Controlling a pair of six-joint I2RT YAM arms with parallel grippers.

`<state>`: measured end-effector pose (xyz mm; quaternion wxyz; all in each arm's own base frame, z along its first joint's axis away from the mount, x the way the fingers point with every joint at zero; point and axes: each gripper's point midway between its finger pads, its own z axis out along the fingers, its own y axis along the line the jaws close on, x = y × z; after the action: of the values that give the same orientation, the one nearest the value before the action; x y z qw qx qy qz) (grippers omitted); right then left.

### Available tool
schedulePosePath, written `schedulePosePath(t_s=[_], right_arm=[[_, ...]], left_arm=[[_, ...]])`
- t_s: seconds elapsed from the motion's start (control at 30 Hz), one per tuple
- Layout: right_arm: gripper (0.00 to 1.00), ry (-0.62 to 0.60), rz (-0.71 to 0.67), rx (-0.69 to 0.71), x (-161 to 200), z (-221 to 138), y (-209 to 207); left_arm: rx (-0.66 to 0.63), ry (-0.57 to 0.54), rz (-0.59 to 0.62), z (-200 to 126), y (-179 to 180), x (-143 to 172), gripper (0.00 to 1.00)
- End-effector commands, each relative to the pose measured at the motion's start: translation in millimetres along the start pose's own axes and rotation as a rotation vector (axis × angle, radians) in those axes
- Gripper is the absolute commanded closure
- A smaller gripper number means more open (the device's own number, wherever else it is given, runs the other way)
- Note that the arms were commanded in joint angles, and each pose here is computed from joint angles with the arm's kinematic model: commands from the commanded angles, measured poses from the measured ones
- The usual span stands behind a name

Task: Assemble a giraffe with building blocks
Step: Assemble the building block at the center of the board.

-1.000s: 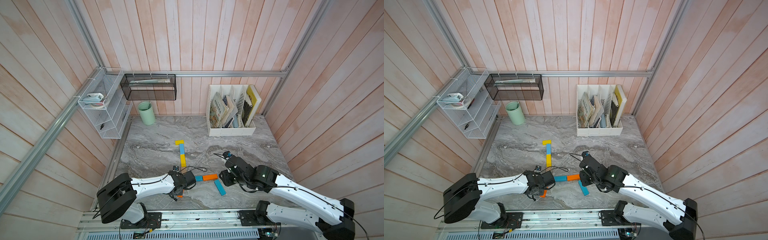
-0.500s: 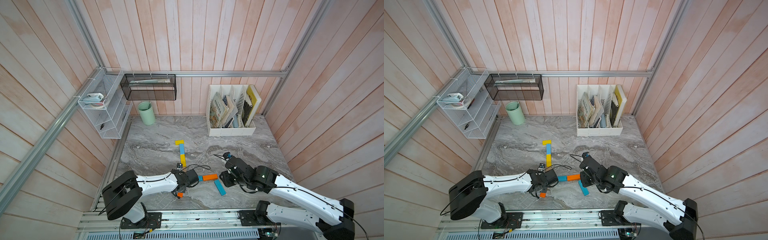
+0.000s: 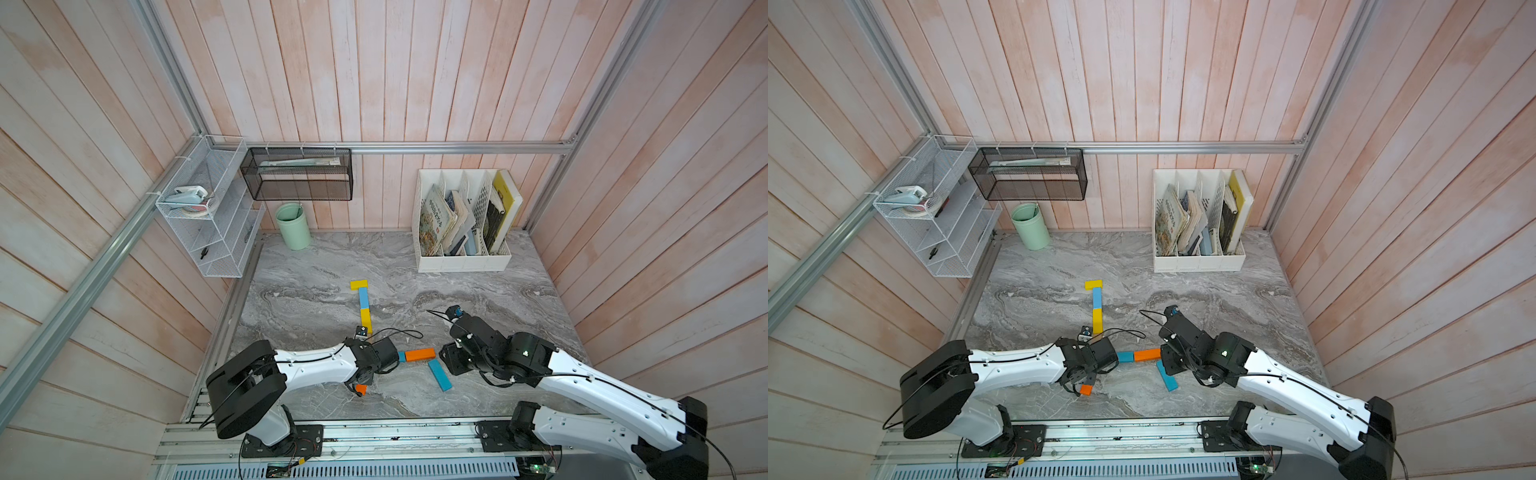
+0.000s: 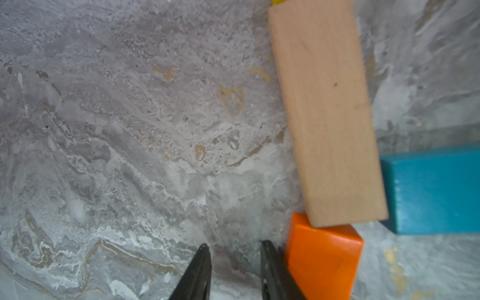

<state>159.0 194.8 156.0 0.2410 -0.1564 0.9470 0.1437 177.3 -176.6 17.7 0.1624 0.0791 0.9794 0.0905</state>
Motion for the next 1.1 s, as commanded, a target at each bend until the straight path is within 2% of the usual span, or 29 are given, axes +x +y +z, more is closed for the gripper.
schedulePosePath(t_s=[0.0, 0.53, 0.67, 0.73, 0.77, 0.8, 0.83, 0.97, 1.0, 1.07], right_arm=[[0.58, 0.006, -0.002, 0.007, 3, 1, -3], [0.58, 0.005, -0.002, 0.006, 4, 1, -4], [0.58, -0.045, 0.009, 0.005, -8, -9, -4], [0.57, -0.112, 0.027, 0.001, -22, -21, -3], [0.52, -0.153, 0.038, -0.004, -32, -28, -2], [0.30, -0.188, 0.048, -0.015, -41, -36, 1], [0.04, -0.218, 0.060, -0.023, -48, -41, 3], [0.02, -0.367, 0.105, 0.046, -79, -64, -9], [0.02, -0.419, 0.127, 0.090, -87, -70, -18], [0.02, -0.522, 0.170, 0.189, -102, -83, -36]], left_arm=[[0.029, 0.033, 0.018, 4, -11, 4, 0.63], [0.004, 0.031, 0.022, 1, -8, 4, 0.62], [-0.039, -0.003, -0.011, -16, 8, -4, 0.57], [0.014, -0.078, -0.055, -40, 11, -19, 0.57], [0.072, -0.139, -0.085, -58, 11, -30, 0.55], [0.141, -0.210, -0.121, -79, 13, -42, 0.32], [0.207, -0.277, -0.142, -98, 14, -53, 0.01], [0.513, -0.597, -0.232, -198, 39, -97, 0.00], [0.558, -0.698, -0.253, -222, 52, -107, 0.00], [0.531, -0.871, -0.312, -254, 84, -118, 0.00]])
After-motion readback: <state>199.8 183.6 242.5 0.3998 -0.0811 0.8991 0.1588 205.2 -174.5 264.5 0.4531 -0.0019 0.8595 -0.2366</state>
